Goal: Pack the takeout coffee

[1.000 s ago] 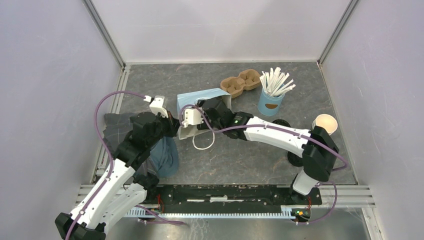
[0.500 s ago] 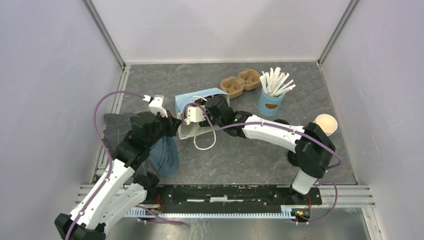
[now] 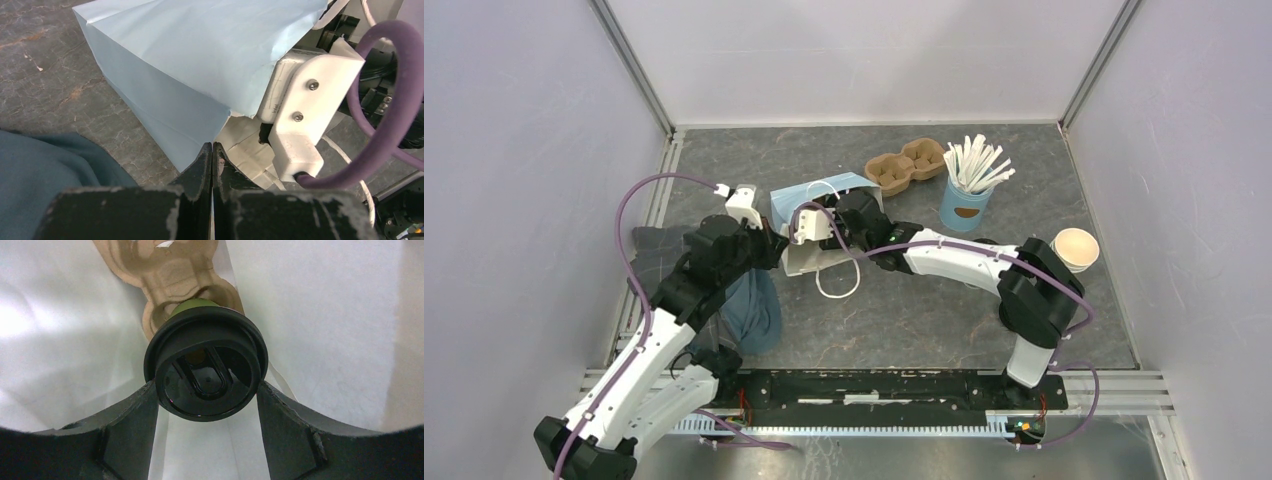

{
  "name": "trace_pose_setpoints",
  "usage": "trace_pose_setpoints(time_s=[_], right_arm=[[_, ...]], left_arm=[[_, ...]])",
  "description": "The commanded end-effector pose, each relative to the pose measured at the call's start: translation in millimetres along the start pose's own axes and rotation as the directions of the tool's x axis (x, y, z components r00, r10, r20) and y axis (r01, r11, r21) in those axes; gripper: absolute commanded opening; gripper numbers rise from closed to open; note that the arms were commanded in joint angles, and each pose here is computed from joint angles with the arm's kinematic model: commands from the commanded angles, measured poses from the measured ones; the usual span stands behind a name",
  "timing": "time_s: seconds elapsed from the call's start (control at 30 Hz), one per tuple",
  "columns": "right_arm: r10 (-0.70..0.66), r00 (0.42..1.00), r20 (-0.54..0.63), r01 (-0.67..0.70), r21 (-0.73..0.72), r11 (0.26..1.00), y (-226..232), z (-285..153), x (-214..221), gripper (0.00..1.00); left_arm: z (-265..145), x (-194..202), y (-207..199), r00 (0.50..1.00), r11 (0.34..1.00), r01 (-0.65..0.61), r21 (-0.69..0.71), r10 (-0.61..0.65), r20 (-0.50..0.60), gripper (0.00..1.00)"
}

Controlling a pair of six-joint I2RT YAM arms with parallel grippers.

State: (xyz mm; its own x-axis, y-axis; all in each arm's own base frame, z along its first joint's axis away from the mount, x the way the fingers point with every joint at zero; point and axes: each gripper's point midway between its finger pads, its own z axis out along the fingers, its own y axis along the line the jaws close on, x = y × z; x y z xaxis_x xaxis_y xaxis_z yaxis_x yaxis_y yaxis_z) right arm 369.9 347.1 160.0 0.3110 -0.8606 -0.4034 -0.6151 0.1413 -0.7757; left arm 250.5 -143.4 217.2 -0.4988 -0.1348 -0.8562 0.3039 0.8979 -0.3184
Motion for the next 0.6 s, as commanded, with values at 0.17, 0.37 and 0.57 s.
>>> trace_pose_setpoints(time_s=[0.17, 0.37, 0.57], right_arm=[[0.063, 0.997, 0.033, -0.063, -0.012, 0.998, 9, 13, 0, 0.50], [0.107, 0.994, 0.000, -0.106, -0.063, 0.992, 16, 8, 3, 0.49], [0.137, 0.990, -0.044, -0.142, -0.133, 0.981, 27, -11, 9, 0.50]], left_arm=[[-9, -22, -19, 0.999, 0.998, 0.044, 0.049, -0.044, -0.001, 0.02], [-14, -32, -30, 0.998, 0.995, 0.065, 0.079, -0.064, -0.015, 0.02], [-20, -33, -42, 0.994, 0.990, 0.080, 0.117, -0.071, -0.079, 0.02]])
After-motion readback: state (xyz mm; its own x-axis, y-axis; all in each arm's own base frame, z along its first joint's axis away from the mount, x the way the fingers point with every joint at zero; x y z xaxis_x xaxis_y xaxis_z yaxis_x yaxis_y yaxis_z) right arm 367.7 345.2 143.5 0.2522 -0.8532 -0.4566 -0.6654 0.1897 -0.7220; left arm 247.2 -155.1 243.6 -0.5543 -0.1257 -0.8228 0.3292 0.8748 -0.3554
